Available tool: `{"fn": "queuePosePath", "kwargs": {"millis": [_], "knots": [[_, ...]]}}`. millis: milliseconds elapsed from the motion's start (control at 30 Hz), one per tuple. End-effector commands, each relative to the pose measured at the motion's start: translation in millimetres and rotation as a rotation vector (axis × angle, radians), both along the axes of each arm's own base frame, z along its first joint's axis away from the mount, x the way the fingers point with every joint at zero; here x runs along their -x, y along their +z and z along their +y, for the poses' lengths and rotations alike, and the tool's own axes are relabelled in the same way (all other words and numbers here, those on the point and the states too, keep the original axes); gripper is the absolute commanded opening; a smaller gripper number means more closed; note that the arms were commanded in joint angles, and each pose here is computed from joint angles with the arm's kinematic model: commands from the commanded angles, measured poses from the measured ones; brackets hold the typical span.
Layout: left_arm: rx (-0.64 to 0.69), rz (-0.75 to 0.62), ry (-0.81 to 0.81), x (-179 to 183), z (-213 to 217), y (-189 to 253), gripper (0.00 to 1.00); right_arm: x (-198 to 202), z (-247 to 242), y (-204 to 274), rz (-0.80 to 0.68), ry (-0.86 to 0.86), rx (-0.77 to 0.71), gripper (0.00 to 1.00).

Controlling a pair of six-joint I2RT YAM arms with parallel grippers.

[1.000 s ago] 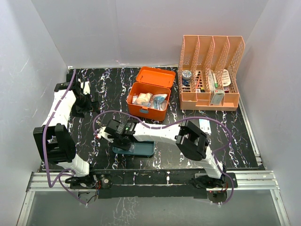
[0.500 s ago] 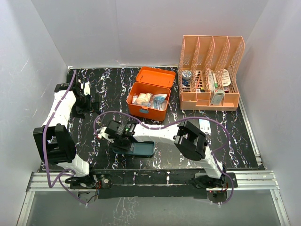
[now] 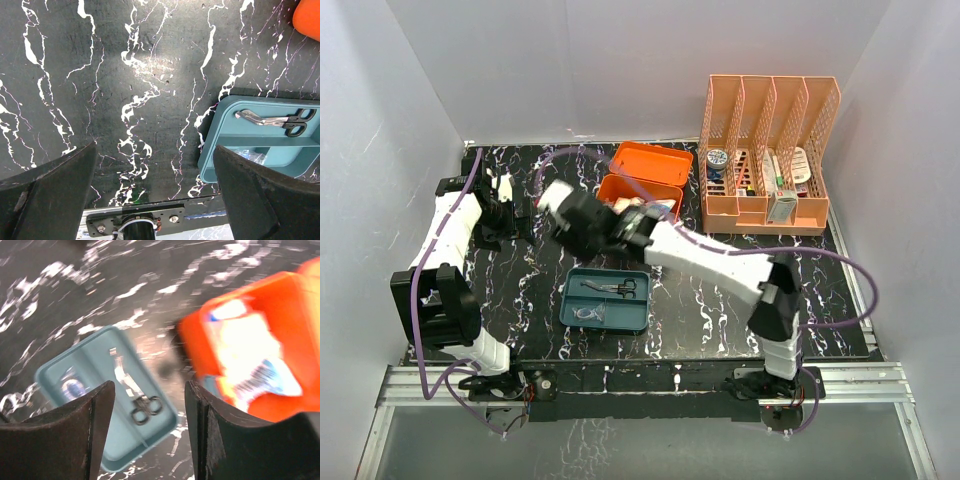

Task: Organize the medicine kit

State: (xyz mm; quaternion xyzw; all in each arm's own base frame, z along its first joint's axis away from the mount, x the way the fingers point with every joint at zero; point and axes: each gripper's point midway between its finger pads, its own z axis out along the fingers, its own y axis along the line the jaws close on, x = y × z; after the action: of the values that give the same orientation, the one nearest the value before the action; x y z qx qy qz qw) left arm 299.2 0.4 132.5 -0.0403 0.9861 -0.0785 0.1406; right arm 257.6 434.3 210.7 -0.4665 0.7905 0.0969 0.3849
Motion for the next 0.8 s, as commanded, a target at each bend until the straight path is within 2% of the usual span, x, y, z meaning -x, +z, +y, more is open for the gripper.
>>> {"fn": "queuePosePath", "kwargs": {"millis": [0, 100, 233, 333, 467, 767], "knots": [[0.010, -0.033, -0.009, 4, -1, 12, 0.99, -71, -97, 94, -0.124, -0.409, -0.149, 0.57], [0.010, -0.039, -0.013, 2, -1, 12, 0.99, -98, -177, 102, -0.093, -0.634, -0.171, 0.58], [0.013, -0.037, -0.018, 1, -1, 13, 0.99, -112, -279, 71, -0.006, -0.876, -0.105, 0.59], [0.011, -0.040, -0.024, 0, -1, 15, 0.99, -109, -328, 46, 0.071, -0.991, -0.076, 0.60], [0.013, -0.039, -0.028, -1, -2, 16, 0.99, -98, -369, 15, 0.154, -1.092, -0.076, 0.61], [0.019, -0.032, -0.040, -1, -2, 15, 0.99, -67, -408, -50, 0.295, -1.150, -0.061, 0.63]]}}
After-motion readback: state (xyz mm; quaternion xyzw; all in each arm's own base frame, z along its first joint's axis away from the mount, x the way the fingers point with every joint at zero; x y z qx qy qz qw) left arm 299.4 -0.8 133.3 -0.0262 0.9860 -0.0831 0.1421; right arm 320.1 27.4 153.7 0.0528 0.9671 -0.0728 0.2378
